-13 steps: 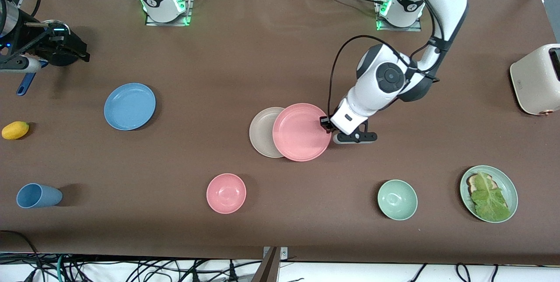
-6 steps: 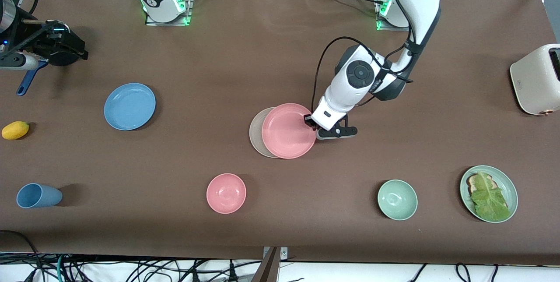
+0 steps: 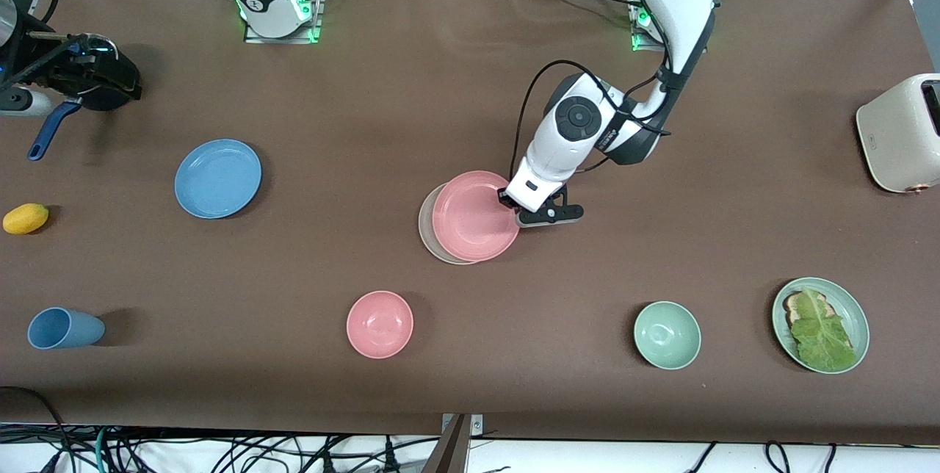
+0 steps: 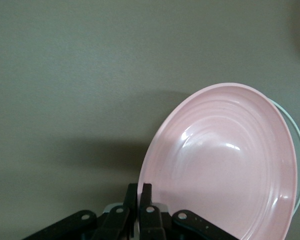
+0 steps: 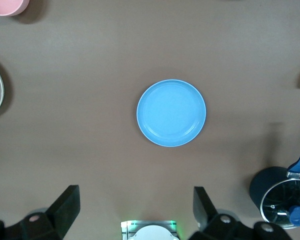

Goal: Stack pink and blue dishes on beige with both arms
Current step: 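Carry the pink plate with the left gripper onto the beige plate, then open the left gripper and withdraw it toward its base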

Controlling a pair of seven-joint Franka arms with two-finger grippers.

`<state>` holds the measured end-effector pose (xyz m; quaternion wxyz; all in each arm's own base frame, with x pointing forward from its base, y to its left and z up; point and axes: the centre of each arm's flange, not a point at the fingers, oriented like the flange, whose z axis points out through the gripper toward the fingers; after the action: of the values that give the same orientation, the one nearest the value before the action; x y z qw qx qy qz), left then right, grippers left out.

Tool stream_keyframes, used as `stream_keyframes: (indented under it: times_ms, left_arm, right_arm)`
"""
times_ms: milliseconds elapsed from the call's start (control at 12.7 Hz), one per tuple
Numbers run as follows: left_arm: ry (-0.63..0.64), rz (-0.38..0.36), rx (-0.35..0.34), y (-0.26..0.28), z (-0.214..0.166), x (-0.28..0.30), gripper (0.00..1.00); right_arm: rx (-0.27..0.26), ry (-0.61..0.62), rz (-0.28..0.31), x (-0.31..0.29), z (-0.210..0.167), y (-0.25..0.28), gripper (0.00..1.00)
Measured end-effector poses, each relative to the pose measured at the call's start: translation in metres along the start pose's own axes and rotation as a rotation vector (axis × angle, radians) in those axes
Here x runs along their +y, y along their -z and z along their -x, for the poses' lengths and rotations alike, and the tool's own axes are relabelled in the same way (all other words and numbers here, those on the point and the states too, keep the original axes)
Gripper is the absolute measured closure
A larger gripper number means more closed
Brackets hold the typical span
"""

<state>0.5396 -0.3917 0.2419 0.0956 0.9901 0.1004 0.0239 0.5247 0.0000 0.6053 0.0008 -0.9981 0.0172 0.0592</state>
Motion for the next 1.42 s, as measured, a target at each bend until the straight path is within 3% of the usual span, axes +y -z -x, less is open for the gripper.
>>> stream_keyframes:
  times_ms: [632,947,1184,1421]
  left_arm:
    - [0.014,-0.005,0.020,-0.014,-0.002,0.006,0.91]
    - [0.020,0.002,0.030,-0.014,-0.009,0.009,0.52]
    - [0.028,0.000,0.046,-0.010,-0.019,0.004,0.49]
    - [-0.038,-0.048,0.043,0.018,-0.057,-0.025,0.44]
  right_arm:
    - [0.001,-0.020,-0.004,0.011,-0.001,0.000,0.00]
    - [0.001,-0.020,-0.004,0.011,-0.001,0.000,0.00]
    - [-0.002,-0.020,-0.003,0.011,-0.001,-0.002,0.00]
    - [0.000,-0.020,-0.003,0.011,-0.006,-0.005,0.00]
